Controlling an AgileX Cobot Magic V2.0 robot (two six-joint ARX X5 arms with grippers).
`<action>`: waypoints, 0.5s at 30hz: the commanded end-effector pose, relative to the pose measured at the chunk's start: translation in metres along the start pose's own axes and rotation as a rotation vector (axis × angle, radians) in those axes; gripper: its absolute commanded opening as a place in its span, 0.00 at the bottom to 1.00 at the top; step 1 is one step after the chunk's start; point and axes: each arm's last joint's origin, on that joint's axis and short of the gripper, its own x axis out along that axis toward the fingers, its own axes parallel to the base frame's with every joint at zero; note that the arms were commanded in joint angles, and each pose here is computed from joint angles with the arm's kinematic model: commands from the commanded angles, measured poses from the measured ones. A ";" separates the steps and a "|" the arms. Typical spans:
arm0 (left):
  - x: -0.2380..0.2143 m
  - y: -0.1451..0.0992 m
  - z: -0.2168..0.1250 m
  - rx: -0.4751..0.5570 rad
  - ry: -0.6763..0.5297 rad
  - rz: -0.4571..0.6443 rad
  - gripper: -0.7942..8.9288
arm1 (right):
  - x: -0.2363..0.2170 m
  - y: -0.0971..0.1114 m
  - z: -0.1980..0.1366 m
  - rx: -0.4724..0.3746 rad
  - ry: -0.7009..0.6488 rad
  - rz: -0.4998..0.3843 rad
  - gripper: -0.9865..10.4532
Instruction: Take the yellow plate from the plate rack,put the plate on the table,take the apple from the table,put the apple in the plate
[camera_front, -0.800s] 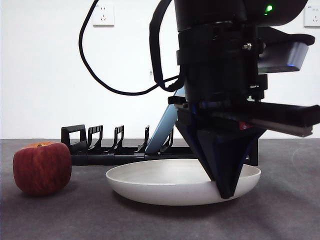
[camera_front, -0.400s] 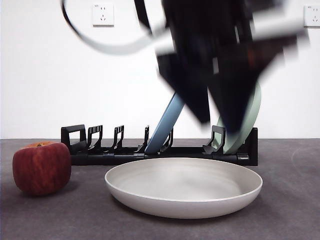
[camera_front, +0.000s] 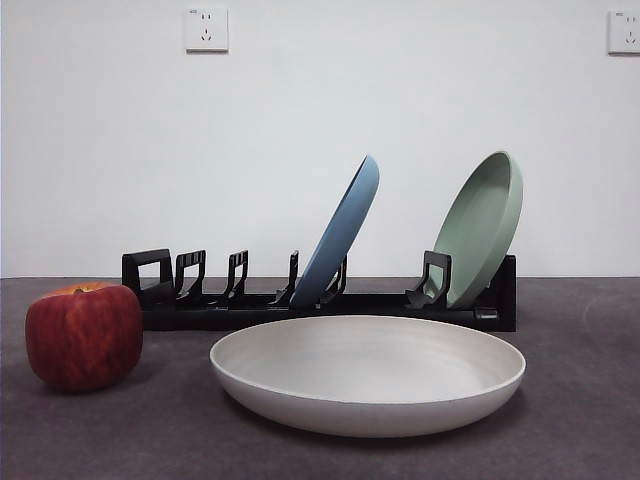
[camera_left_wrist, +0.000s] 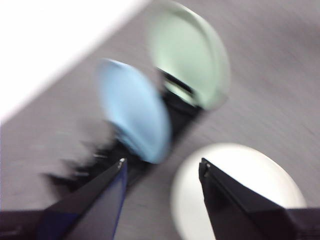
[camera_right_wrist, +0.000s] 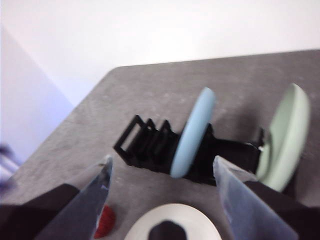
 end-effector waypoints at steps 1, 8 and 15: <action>-0.031 0.033 -0.001 -0.087 -0.082 0.091 0.34 | 0.006 0.007 0.003 -0.034 -0.010 0.083 0.39; -0.107 0.092 -0.022 -0.259 -0.261 0.221 0.34 | 0.048 0.035 0.005 -0.072 0.098 0.266 0.53; -0.152 0.118 -0.051 -0.326 -0.331 0.230 0.34 | 0.108 0.078 0.002 -0.186 0.268 0.375 0.54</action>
